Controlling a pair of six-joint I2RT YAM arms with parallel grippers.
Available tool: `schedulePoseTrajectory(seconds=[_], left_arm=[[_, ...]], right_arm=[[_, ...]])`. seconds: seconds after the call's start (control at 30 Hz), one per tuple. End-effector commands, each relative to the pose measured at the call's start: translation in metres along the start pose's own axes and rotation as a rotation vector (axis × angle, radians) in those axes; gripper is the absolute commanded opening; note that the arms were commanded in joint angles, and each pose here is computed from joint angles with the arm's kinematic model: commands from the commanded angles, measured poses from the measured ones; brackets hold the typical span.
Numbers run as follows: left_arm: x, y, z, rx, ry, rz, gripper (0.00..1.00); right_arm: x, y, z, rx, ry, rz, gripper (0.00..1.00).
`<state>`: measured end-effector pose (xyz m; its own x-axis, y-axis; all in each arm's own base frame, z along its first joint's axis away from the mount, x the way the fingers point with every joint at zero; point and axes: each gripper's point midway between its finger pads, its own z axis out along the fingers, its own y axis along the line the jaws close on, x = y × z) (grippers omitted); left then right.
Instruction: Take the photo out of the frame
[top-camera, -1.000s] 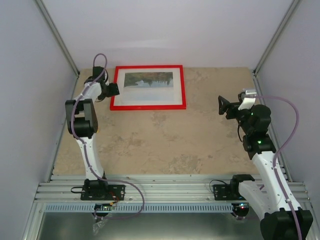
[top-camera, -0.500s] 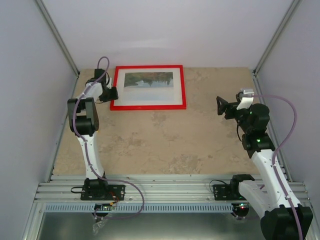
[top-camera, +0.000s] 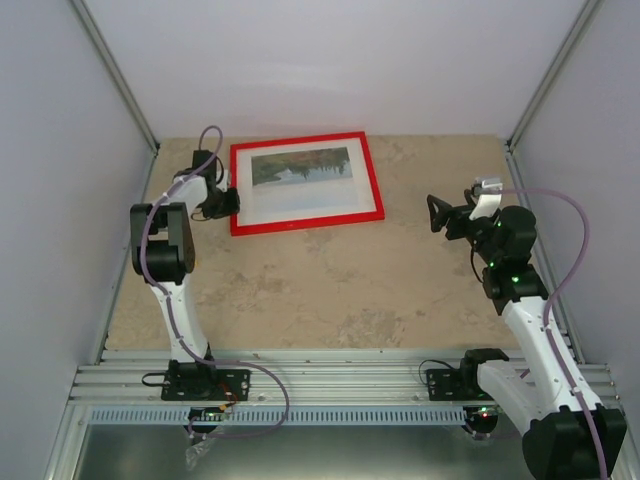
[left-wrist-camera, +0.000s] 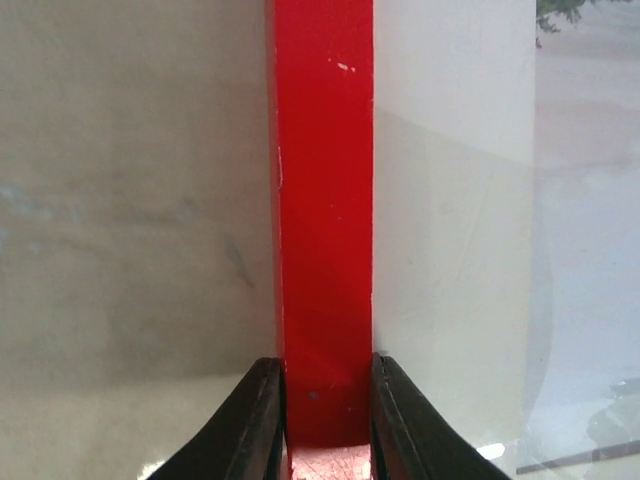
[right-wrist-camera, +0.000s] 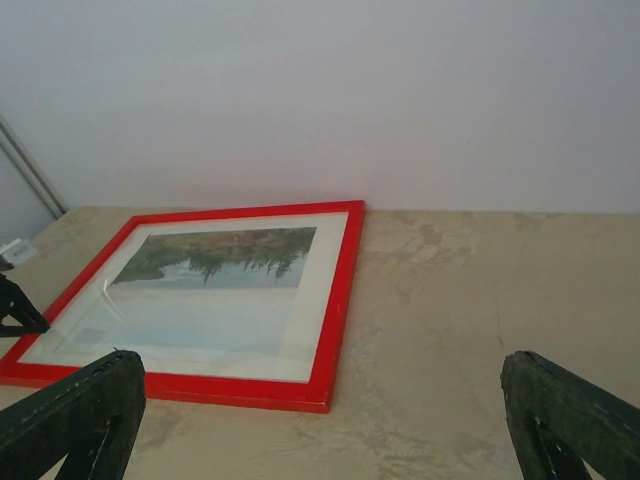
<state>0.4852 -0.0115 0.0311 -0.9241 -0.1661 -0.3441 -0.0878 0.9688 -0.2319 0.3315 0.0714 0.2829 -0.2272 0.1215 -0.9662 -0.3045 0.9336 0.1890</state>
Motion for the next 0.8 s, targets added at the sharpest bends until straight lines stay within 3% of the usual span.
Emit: schedulePoseTrajectory(seconds=[0.0,0.3,0.77], left_arm=[[0.019,-0.031,-0.019,0.041,0.019,0.021,0.09],[0.071,-0.085,-0.039,0.046,0.050,0.074,0.06],[0.141,-0.108,-0.064,0.094,0.056,0.046,0.05]], right_arm=[[-0.003,0.008,0.002,-0.037,-0.005,0.015,0.98],[0.013,0.009,0.002,-0.045,0.063,0.060,0.98],[0.039,0.025,-0.008,-0.124,0.157,0.137,0.98]])
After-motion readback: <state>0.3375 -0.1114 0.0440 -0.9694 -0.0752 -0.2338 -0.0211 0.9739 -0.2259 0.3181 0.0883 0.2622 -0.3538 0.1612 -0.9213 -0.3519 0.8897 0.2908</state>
